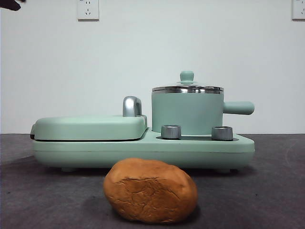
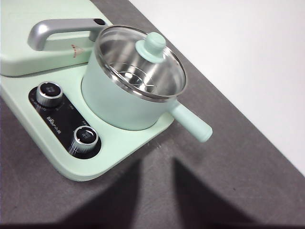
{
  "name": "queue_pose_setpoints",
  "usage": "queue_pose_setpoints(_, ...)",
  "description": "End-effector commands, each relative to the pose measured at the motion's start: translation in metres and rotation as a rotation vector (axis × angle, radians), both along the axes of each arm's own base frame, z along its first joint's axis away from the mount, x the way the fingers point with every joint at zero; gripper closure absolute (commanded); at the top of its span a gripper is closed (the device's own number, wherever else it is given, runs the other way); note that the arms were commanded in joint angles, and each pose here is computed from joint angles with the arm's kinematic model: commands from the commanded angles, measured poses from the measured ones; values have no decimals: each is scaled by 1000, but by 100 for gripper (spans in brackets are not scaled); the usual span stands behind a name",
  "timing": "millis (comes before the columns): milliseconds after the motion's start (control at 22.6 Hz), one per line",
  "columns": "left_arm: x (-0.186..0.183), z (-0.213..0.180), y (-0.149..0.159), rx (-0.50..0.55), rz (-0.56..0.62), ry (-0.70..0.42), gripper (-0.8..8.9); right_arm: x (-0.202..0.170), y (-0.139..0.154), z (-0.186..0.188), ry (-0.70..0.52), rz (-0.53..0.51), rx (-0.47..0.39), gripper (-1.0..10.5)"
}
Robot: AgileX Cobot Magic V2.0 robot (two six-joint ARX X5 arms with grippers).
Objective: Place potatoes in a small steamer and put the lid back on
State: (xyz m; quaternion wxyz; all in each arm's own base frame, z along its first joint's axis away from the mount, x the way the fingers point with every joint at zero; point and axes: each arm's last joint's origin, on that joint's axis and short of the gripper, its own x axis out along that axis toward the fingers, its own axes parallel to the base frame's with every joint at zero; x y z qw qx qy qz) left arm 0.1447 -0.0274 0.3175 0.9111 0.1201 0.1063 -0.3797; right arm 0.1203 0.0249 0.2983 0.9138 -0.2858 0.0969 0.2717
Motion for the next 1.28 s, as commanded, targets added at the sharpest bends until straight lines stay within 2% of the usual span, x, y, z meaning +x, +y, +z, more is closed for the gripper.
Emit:
queue_pose_setpoints(44, -1, 9, -4, 17, -40, -57, 379, 0, 1, 6, -22, 8, 1, 576)
queue_pose_setpoints(221, -1, 8, -7, 21, -27, -46, 399, 0, 2, 7, 9, -15, 82, 576)
queue_pose_setpoints(310, 1, 8, -9, 26, -6, -41, 440, 0, 2, 8, 33, -36, 142, 577)
queue_pose_setpoints(531, 12, 10, -18, -25, 26, -35, 448, 0, 2, 8, 84, -73, 240, 577)
queue_pose_setpoints(797, 36, 9, -40, -73, -8, -21, 448, 0, 2, 8, 95, -80, 259, 618)
queue_pose_setpoints(1283, 104, 13, -103, -39, -99, 24, 448, 0, 2, 8, 99, -83, 265, 618)
